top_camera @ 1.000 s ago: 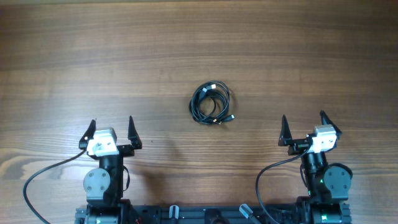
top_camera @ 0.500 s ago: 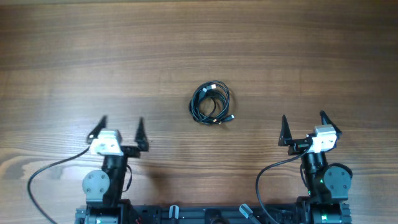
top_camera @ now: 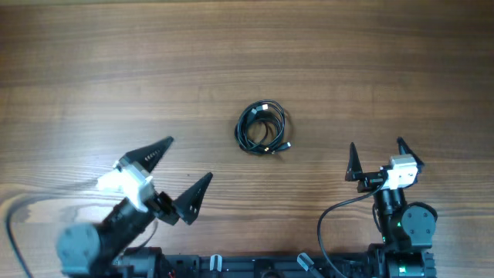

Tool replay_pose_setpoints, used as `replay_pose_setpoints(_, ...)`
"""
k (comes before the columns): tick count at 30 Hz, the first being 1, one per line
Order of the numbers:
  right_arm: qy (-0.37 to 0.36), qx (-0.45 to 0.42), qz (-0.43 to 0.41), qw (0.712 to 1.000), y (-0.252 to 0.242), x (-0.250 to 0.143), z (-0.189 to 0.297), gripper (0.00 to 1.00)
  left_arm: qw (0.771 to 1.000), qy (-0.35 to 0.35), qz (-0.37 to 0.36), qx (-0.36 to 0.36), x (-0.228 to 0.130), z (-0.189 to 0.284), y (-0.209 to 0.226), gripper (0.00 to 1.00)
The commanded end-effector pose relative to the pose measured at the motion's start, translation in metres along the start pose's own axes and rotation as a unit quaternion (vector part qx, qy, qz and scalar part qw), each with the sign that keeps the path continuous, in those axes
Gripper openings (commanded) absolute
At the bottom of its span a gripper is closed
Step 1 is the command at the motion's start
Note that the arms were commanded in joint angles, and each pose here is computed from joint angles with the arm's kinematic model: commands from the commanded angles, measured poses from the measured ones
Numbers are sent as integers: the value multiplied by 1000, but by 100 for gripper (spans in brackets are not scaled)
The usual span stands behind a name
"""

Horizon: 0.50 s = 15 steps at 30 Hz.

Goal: Untangle cables
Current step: 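Raise both grippers and move them toward the black cable bundle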

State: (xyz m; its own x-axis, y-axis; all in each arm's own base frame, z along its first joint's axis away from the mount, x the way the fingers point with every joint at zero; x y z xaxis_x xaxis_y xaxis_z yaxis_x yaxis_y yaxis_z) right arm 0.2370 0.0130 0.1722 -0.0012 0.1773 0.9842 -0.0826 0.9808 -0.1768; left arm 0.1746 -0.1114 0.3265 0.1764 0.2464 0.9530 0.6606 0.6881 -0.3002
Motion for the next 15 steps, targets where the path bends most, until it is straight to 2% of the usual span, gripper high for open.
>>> replay_pose_setpoints(1,-26,20,-12,999,5,11,1,100,994,98,32,22,25,-18,6,100)
replay_pose_setpoints(3,-39,139,-116,983,42,22,7,100,987,138,80,8,28,-33,10,100)
replay_pose_setpoints(4,-11,246,-225,943,73,26,20,100,981,157,114,-24,24,-40,6,100)
replay_pose_setpoints(5,19,296,-305,905,87,28,29,100,977,165,130,-39,22,-45,6,100)
replay_pose_setpoints(6,37,286,-411,865,83,35,28,100,972,179,148,-47,16,-50,10,100)
replay_pose_setpoints(7,34,287,-449,846,81,42,28,100,970,183,153,-45,14,-52,12,100)
replay_pose_setpoints(9,-72,341,-388,853,80,91,45,100,968,189,160,-42,11,-55,17,100)
replay_pose_setpoints(10,-149,359,-337,858,76,126,62,100,968,191,161,-33,9,-56,20,100)
replay_pose_setpoints(11,-179,356,-313,862,72,145,70,100,968,192,162,-26,8,-56,23,100)
replay_pose_setpoints(13,-218,330,-239,887,63,187,85,100,967,194,165,-24,7,-55,23,100)
replay_pose_setpoints(15,-191,255,-189,929,44,215,85,100,961,207,180,-21,0,-53,22,100)
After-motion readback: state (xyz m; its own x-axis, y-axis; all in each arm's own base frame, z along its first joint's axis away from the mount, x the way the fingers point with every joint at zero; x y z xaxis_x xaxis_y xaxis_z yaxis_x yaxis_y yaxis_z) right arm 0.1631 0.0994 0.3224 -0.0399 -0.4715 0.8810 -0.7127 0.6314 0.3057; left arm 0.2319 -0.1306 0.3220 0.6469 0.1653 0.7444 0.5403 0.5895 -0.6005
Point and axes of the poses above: each gripper's point midway between its finger pads, its own z axis back along the fingers, its own y axis along the line the jaws close on, x = y × z, the point moved 1 cm from there along z, back along the fingers, and after that the axes turned 6 degrees about z, right-handed, at the moved point
